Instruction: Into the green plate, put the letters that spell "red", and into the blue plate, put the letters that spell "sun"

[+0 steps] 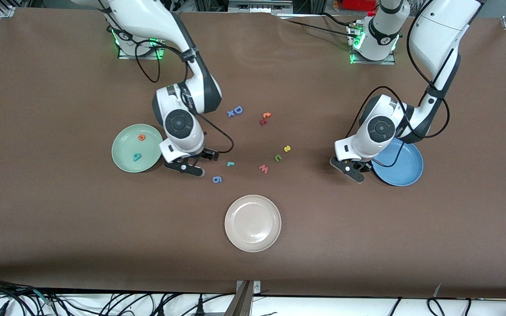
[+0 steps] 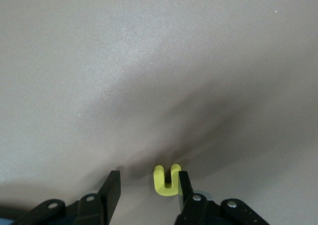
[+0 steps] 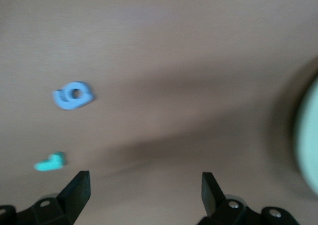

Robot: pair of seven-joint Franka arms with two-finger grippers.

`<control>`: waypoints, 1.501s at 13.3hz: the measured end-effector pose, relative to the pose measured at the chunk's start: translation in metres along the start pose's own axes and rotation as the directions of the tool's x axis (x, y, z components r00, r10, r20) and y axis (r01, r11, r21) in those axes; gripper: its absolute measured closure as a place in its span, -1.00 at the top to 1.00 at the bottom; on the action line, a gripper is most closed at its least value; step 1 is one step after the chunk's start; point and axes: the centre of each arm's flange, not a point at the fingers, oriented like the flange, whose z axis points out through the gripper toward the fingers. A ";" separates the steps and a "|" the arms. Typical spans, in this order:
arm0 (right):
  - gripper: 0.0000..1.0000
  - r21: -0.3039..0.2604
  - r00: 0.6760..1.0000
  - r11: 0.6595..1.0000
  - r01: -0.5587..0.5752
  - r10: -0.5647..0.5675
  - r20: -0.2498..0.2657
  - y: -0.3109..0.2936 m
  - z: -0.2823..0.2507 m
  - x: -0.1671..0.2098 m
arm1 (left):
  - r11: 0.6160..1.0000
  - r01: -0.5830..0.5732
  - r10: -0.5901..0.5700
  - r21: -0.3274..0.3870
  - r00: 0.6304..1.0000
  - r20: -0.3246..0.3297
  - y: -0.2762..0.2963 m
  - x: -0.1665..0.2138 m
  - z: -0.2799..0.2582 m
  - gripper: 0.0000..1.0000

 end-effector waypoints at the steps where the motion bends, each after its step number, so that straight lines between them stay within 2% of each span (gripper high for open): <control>1: 0.97 0.012 1.000 1.000 -0.017 0.017 -0.014 -0.011 0.007 -0.001 | 1.000 0.001 -0.001 0.000 1.000 0.002 0.000 0.000 -0.001 0.10; 5: 0.89 0.080 0.994 0.994 -0.071 0.077 -0.076 -0.038 0.034 -0.007 | 1.000 0.002 -0.002 0.001 1.000 0.003 0.000 0.000 -0.003 0.10; 8: 0.74 0.110 0.991 0.989 -0.102 0.111 -0.077 -0.051 0.042 -0.018 | 1.000 0.020 -0.020 -0.023 1.000 0.002 0.007 0.002 -0.002 0.10; 14: 0.43 0.129 0.987 0.983 -0.131 0.141 -0.076 -0.060 0.043 -0.023 | 0.999 0.012 -0.012 -0.033 1.000 0.009 0.019 0.004 -0.001 0.11; 18: 0.37 0.134 0.987 0.983 -0.127 0.139 -0.082 -0.065 0.052 -0.027 | 0.999 0.015 -0.015 -0.032 1.000 0.010 0.017 0.003 0.000 0.10; 20: -0.01 0.138 0.987 0.982 -0.126 0.138 -0.084 -0.066 0.050 -0.027 | 0.999 0.017 -0.017 -0.032 1.000 0.012 0.016 0.003 0.001 0.10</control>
